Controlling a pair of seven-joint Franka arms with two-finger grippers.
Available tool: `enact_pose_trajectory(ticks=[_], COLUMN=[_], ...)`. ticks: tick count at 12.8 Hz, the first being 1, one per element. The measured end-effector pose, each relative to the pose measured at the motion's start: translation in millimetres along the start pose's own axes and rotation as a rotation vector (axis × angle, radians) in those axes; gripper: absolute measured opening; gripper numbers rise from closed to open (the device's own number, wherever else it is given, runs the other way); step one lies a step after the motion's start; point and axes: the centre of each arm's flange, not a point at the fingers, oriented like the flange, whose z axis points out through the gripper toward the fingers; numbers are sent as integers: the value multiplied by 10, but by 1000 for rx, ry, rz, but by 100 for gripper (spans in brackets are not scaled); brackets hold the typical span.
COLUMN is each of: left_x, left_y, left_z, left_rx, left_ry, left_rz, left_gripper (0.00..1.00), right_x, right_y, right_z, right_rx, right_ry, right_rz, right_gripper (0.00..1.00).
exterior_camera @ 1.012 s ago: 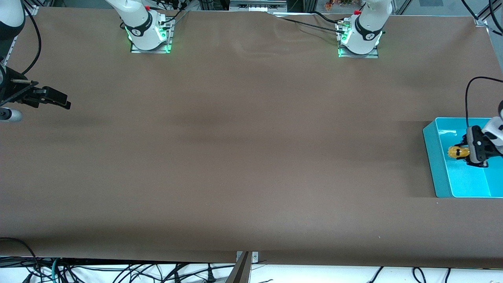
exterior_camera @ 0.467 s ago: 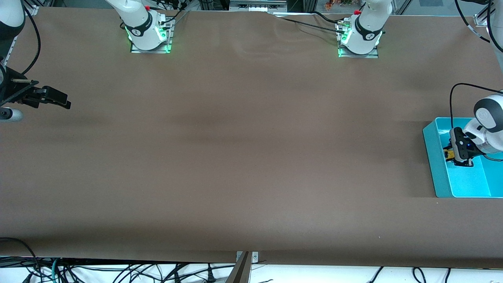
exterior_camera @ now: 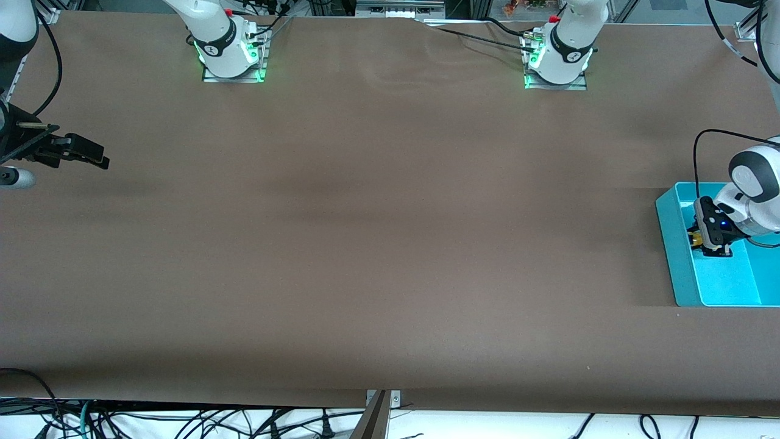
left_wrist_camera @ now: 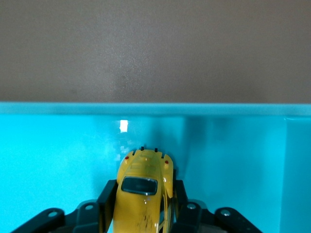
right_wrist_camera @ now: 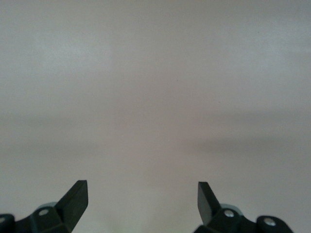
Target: Wind and store yellow beetle car
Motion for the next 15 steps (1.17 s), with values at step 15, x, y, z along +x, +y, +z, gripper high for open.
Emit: enact_pose_trajectory(ticks=[15], left_x=[1494], left_y=[-286], left_z=[-2615], left_rx=[-161], left_ry=[38], left_rz=[-811], left_gripper=[100], right_x=[-26], right_y=[285], right_z=[-62], right_rx=[-2], right_ry=[6], right_rz=[-70], right_gripper=[100])
